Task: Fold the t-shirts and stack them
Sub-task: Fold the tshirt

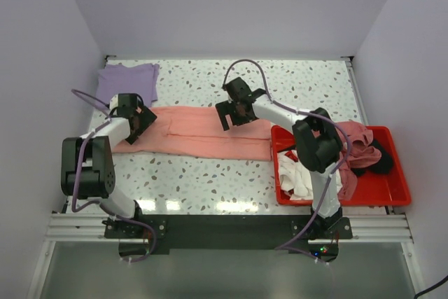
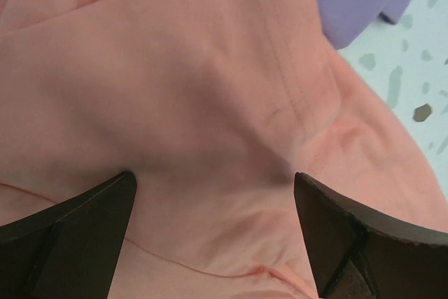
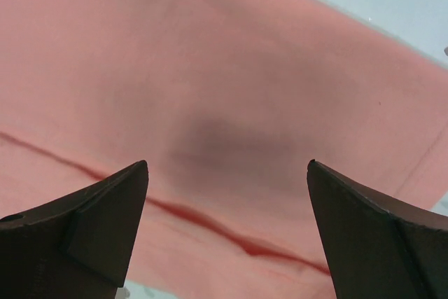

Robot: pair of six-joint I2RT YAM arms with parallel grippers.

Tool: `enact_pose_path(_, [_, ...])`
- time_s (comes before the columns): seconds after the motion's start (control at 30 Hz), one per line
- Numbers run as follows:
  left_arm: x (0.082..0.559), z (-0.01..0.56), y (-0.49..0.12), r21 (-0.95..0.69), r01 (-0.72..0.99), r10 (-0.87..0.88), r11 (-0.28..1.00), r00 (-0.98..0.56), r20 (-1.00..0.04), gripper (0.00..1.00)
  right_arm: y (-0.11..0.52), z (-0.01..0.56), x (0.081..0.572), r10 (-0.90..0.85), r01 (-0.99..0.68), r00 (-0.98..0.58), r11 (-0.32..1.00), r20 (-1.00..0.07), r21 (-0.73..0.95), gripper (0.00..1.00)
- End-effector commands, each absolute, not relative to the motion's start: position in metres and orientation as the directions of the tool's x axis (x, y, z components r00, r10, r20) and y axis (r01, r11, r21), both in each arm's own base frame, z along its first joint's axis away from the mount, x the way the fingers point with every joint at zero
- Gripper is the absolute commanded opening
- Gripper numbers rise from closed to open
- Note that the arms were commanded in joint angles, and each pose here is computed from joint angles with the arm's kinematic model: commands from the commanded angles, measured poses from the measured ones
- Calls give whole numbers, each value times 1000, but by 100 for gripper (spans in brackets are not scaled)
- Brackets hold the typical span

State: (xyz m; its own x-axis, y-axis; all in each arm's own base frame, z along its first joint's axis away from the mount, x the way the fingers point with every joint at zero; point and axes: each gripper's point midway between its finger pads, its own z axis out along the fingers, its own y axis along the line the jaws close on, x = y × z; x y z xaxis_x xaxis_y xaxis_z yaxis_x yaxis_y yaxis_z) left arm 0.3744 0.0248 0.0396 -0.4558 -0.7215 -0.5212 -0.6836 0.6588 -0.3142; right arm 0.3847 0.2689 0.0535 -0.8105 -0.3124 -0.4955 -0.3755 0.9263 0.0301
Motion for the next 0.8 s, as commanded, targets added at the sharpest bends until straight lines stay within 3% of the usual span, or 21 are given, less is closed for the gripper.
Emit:
enact_pose_path(0.0, [373, 32, 22, -332, -675, -725, 659, -451, -521, 100, 273, 42, 409, -261, -322, -814, 946, -519, 29, 99])
enact_pose_path(0.27, [336, 0, 21, -280, -699, -726, 658, -488, -485, 100, 264, 9, 355, -272, -332, -876, 939, -399, 91, 99])
enact_pose_path(0.53, [304, -14, 14, -266, -701, -728, 662, -517, -450, 100, 272, 17, 249, -388, -450, -850, 886, -355, 109, 99])
enact_pose_path(0.77, [299, -20, -37, -296, -612, -675, 733, -605, -421, 100, 292, 25, 151, -478, -542, -821, 825, -312, 161, 99])
